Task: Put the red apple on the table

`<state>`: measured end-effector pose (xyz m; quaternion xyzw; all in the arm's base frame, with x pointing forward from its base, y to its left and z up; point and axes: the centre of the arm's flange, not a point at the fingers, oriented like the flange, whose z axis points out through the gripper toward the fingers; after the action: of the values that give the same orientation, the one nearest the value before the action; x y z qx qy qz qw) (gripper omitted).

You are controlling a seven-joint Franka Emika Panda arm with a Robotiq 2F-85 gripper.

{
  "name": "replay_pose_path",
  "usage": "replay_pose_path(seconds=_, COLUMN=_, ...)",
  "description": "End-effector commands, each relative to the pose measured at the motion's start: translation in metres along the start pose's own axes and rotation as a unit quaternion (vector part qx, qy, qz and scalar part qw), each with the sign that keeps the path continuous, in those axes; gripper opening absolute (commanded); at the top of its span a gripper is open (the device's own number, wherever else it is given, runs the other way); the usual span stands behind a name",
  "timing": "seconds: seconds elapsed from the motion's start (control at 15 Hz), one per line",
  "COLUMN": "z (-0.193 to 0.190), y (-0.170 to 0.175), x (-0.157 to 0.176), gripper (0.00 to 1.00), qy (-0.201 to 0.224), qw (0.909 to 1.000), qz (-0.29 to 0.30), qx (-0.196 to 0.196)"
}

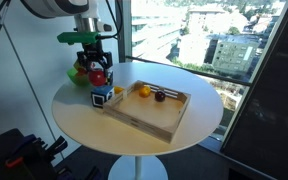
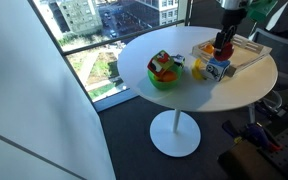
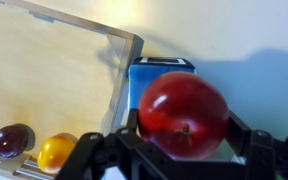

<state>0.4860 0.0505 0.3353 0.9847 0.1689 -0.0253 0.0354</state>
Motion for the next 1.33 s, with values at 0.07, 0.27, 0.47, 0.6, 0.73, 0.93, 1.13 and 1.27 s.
replay_pose_path(seconds=0.07, z=0.000, y=0.000, x=0.000, gripper=0.82, qy=0.000, qw=1.0000, qz=0.000, qx=0.000)
replay_pose_path(seconds=0.27, z=0.000, y=0.000, x=0.000, gripper=0.82, qy=0.000, qw=1.0000, qz=0.000, qx=0.000)
replay_pose_path(seconds=0.47, z=-0.001, y=-0.008, x=0.002, gripper=0.57, qy=0.001, qw=1.0000, qz=-0.007, qx=0.000)
replay_pose_path(seconds=0.6, z=-0.002, y=-0.015, x=0.004, gripper=0.57, qy=0.003, qw=0.9999, qz=-0.015, qx=0.004)
replay_pose_path(seconds=0.73, z=-0.005, y=-0.024, x=0.006, gripper=0.57, qy=0.005, qw=0.9996, qz=-0.026, qx=0.002)
replay_pose_path(seconds=0.93, z=-0.008, y=-0.044, x=0.009, gripper=0.57, qy=0.007, qw=0.9988, qz=-0.048, qx=-0.001)
replay_pose_path(seconds=1.13, z=-0.006, y=-0.063, x=0.012, gripper=0.57, qy=0.004, qw=0.9976, qz=-0.069, qx=-0.001)
replay_pose_path(seconds=1.27, z=-0.002, y=-0.077, x=0.013, gripper=0.57, qy=0.001, qw=0.9966, qz=-0.082, qx=-0.002)
